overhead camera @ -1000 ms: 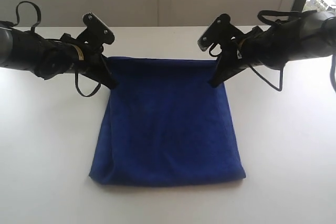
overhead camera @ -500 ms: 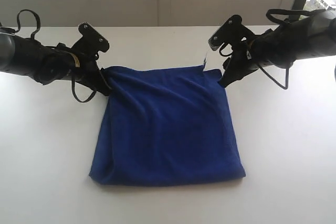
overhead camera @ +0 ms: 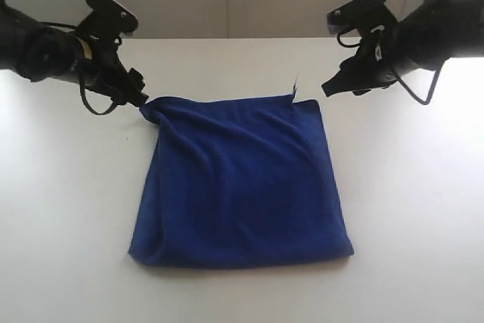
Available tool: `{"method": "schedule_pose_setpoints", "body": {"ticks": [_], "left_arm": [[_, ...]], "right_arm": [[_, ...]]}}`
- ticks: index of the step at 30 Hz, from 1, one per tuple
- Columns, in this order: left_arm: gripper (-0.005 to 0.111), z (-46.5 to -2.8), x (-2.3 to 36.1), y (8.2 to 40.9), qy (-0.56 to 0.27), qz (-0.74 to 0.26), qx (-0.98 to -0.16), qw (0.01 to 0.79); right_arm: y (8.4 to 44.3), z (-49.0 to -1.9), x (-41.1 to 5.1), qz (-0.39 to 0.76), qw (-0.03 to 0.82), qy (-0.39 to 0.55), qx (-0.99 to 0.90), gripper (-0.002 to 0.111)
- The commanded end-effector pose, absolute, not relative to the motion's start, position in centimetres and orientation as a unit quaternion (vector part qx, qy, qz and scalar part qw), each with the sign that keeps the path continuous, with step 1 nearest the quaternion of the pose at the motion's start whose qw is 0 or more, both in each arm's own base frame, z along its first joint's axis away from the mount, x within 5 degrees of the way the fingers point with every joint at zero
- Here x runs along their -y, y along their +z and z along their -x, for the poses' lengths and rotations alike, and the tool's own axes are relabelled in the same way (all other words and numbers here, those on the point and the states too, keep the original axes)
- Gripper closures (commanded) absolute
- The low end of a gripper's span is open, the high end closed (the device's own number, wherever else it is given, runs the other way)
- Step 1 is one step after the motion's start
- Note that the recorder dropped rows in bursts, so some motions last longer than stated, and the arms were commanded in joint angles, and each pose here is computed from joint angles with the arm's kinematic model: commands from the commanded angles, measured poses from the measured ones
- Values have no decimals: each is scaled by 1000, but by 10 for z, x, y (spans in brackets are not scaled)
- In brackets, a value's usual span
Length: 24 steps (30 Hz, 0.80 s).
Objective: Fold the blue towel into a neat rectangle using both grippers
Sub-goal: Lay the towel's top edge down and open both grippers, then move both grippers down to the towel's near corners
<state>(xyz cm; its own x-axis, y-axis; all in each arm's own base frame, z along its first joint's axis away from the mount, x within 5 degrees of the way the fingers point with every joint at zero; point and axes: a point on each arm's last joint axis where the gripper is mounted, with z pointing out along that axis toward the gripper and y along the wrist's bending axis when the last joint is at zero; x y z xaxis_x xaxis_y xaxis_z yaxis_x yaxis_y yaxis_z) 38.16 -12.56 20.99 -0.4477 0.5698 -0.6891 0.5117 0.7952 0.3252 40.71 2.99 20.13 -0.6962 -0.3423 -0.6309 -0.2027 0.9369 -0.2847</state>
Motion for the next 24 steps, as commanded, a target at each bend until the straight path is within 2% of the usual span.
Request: {"method": "schedule_pose_setpoints", "body": {"ticks": [1, 3, 5, 9, 13, 16, 19, 24], "left_arm": [[64, -362, 113, 225, 26, -231, -909, 346], [90, -353, 109, 222, 24, -208, -932, 296], [106, -344, 109, 223, 25, -210, -943, 258], [107, -315, 119, 237, 13, -241, -952, 187], [107, -290, 130, 250, -16, -238, -958, 156], [107, -269, 141, 236, -55, -221, -961, 155], [107, -256, 144, 213, -62, -206, -965, 149], [107, -247, 141, 194, -80, -182, -969, 146]], "right_arm": [[214, -391, -26, 82, 313, -76, -943, 93], [216, -382, -29, 84, 276, -54, -956, 108], [219, -374, -34, 97, 251, -25, -963, 108], [225, -349, -46, 95, 223, 59, -968, 108], [228, -321, -56, 103, 217, 75, -968, 108], [224, -300, -70, 126, 217, 80, -965, 108], [211, -298, -78, 126, 237, 84, -960, 108], [183, -300, -86, 123, 208, 87, -966, 108]]}}
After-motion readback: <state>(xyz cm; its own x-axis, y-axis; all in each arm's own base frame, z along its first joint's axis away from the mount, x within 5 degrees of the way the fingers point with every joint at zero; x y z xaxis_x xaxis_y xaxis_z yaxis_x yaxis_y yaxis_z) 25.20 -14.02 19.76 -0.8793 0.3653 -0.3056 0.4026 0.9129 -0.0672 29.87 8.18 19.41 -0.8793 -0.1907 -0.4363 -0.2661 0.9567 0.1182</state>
